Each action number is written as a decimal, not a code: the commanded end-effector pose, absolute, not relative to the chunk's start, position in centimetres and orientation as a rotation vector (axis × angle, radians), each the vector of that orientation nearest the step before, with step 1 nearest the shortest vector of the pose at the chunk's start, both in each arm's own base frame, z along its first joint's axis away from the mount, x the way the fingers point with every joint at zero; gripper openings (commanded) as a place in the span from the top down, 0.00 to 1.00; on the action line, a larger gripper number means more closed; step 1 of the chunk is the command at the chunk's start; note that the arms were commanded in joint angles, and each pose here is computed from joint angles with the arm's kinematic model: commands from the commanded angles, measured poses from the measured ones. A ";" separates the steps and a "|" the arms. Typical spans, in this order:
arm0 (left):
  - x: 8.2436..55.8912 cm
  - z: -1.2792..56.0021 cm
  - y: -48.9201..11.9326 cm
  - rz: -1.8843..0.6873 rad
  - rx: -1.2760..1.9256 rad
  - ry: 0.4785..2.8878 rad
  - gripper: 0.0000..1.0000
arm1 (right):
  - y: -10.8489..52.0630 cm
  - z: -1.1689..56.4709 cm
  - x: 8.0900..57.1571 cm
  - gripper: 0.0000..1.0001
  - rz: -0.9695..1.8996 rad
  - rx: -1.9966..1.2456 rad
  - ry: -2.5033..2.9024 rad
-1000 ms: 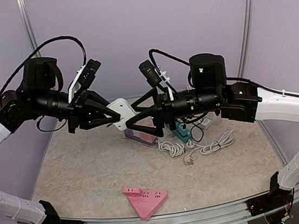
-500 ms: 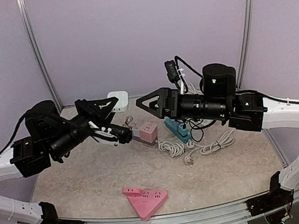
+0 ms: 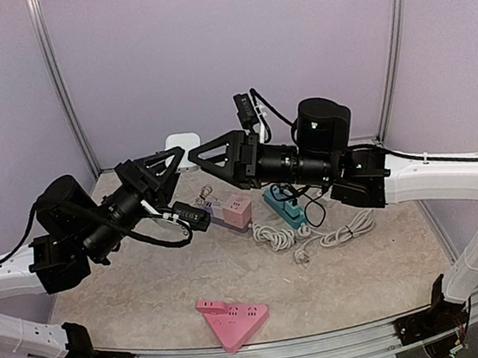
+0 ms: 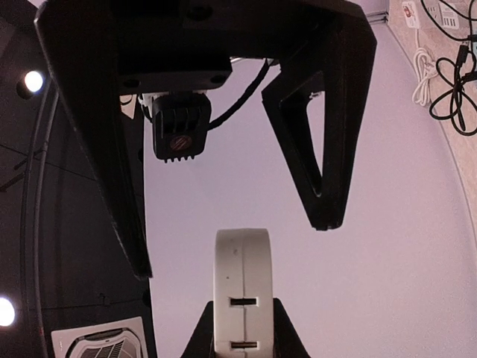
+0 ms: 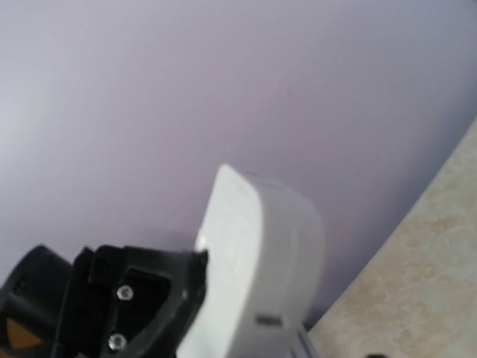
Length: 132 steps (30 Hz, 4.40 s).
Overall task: Insert the plug
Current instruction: Adjust the plug.
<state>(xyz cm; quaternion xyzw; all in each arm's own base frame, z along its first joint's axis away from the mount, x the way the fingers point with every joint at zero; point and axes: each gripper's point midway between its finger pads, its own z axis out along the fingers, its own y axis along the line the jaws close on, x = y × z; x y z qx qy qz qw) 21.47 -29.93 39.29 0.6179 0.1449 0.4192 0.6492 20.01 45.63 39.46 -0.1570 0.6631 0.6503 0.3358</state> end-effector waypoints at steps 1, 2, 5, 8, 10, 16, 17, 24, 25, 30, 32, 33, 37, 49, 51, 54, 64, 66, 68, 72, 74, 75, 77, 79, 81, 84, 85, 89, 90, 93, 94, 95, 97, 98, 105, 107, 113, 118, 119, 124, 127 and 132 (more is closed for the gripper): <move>20.9 39.9 -30.0 1.193 1.433 0.100 1.00 | 46.9 41.4 19.5 0.35 1.828 -0.476 1.665; 20.9 39.8 -30.0 1.192 1.436 0.100 1.00 | 47.1 41.3 19.4 0.38 1.845 -0.487 1.664; 20.9 39.6 -30.1 1.189 1.443 0.104 1.00 | 47.4 41.3 19.5 0.62 1.878 -0.496 1.659; 20.9 39.4 -30.1 1.184 1.450 0.113 1.00 | 47.4 41.2 19.7 0.88 1.889 -0.489 1.653; 20.9 39.1 -30.2 1.183 1.460 0.110 1.00 | 47.2 40.9 19.9 0.96 1.890 -0.477 1.656; 20.7 38.1 -30.2 1.161 1.493 0.124 0.90 | 46.8 40.4 20.5 1.00 1.825 -0.488 1.679; 21.1 37.2 -30.1 1.155 1.537 0.154 0.61 | 46.6 39.9 20.8 1.00 1.764 -0.495 1.705; 21.2 32.5 -26.4 0.793 1.840 0.678 0.01 | 41.6 34.4 23.2 1.00 1.001 -0.773 1.825; 20.3 32.4 -26.2 0.671 1.861 0.762 0.01 | 41.0 33.4 23.2 1.00 0.910 -0.825 1.835; 14.8 34.2 -27.3 -0.008 1.860 1.062 0.04 | 41.3 31.8 18.5 1.00 0.674 -1.249 1.620; 12.5 35.7 -28.3 -0.315 1.803 1.154 0.10 | 42.0 32.5 16.4 1.00 0.673 -1.336 1.516; 12.0 36.2 -28.6 -0.410 1.769 1.202 0.15 | 42.2 33.0 15.9 1.00 0.678 -1.353 1.481; 11.1 37.2 -30.0 -0.636 1.666 1.322 0.32 | 43.4 34.6 14.3 1.00 0.689 -1.390 1.393; 11.8 36.4 -31.0 -0.644 1.614 1.399 0.72 | 45.7 36.0 12.1 1.00 0.654 -1.480 1.306; 11.9 36.5 -31.0 -0.640 1.614 1.396 0.85 | 45.7 35.9 11.9 1.00 0.653 -1.493 1.307; 12.0 36.5 -30.8 -0.635 1.610 1.398 1.00 | 45.6 36.5 11.4 1.00 0.694 -1.489 1.295; 13.6 42.7 -30.0 -0.823 1.374 1.336 1.00 | 43.6 43.3 11.3 0.22 1.001 -1.093 1.212; 13.4 44.2 -30.0 -0.904 1.335 1.320 1.00 | 43.5 44.6 11.2 0.21 1.082 -1.026 1.205; 12.5 45.1 -30.2 -0.986 1.337 1.291 1.00 | 44.0 45.5 10.7 0.21 1.154 -1.014 1.182; 11.0 45.9 -30.5 -1.098 1.353 1.247 1.00 | 45.1 46.6 11.8 0.25 1.243 -0.974 1.241; 10.7 46.3 -30.4 -1.119 1.355 1.226 1.00 | 45.1 46.9 12.4 0.29 1.260 -0.960 1.260; 10.6 46.3 -30.4 -1.122 1.356 1.223 1.00 | 45.1 47.1 12.5 0.31 1.267 -0.955 1.262; 10.6 46.2 -30.3 -1.124 1.355 1.228 1.00 | 45.3 47.0 12.5 0.38 1.283 -0.968 1.265; 10.5 46.1 -30.4 -1.134 1.353 1.228 1.00 | 45.8 46.7 12.4 0.44 1.292 -0.993 1.274; 10.4 46.3 -30.4 -1.146 1.349 1.219 1.00 | 46.3 46.5 12.2 0.47 1.304 -1.018 1.278; 10.5 46.7 -30.3 -1.146 1.342 1.216 1.00 | 47.0 45.9 11.5 0.47 1.334 -1.072 1.278; 10.5 46.8 -30.3 -1.143 1.339 1.214 1.00 | 47.1 45.8 11.5 0.50 1.335 -1.078 1.284; 10.5 46.6 -30.3 -1.147 1.340 1.219 1.00 | 47.0 45.9 11.8 0.83 1.350 -1.065 1.288; 10.6 46.4 -30.3 -1.148 1.341 1.221 1.00 | 46.8 46.2 11.8 0.91 1.356 -1.060 1.281; 10.6 46.4 -30.2 -1.152 1.335 1.226 1.00 | 46.3 46.5 11.8 1.00 1.364 -1.050 1.272; 10.7 46.4 -30.2 -1.151 1.333 1.226 1.00 | 46.2 46.6 11.9 1.00 1.362 -1.046 1.275; 10.8 46.3 -30.2 -1.149 1.328 1.233 1.00 | 46.1 46.4 12.0 1.00 1.355 -1.047 1.280; 11.4 46.1 -29.9 -1.135 1.313 1.249 0.71 | 45.7 45.8 12.7 1.00 1.318 -1.043 1.317; 11.7 45.9 -29.7 -1.125 1.302 1.259 0.46 | 45.5 45.4 13.2 1.00 1.293 -1.043 1.342; 16.3 41.7 -25.8 -0.978 1.112 1.412 0.05 | 43.2 37.5 17.2 1.00 1.130 -1.159 1.578; 17.9 39.8 -24.3 -0.933 1.037 1.463 0.05 | 43.0 34.4 17.1 1.00 1.067 -1.246 1.614; 23.0 31.5 -16.7 -0.659 0.707 1.678 0.05 | 42.5 25.7 14.4 1.00 1.124 -1.461 1.730; 24.7 25.9 -11.1 -0.504 0.459 1.767 0.05 | 42.6 19.4 12.8 1.00 1.242 -1.506 1.898; 24.9 25.4 -10.2 -0.478 0.420 1.762 0.05 | 42.8 18.5 12.7 1.00 1.263 -1.505 1.918; 24.8 22.0 -7.7 -0.422 0.311 1.790 0.05 | 43.7 15.9 12.1 1.00 1.379 -1.488 1.933; 24.8 21.5 -5.9 -0.381 0.229 1.770 0.05 | 43.7 13.7 12.2 1.00 1.371 -1.501 1.984; 24.8 21.4 -4.5 -0.325 0.197 1.741 0.05 | 43.7 11.6 12.3 1.00 1.360 -1.515 2.022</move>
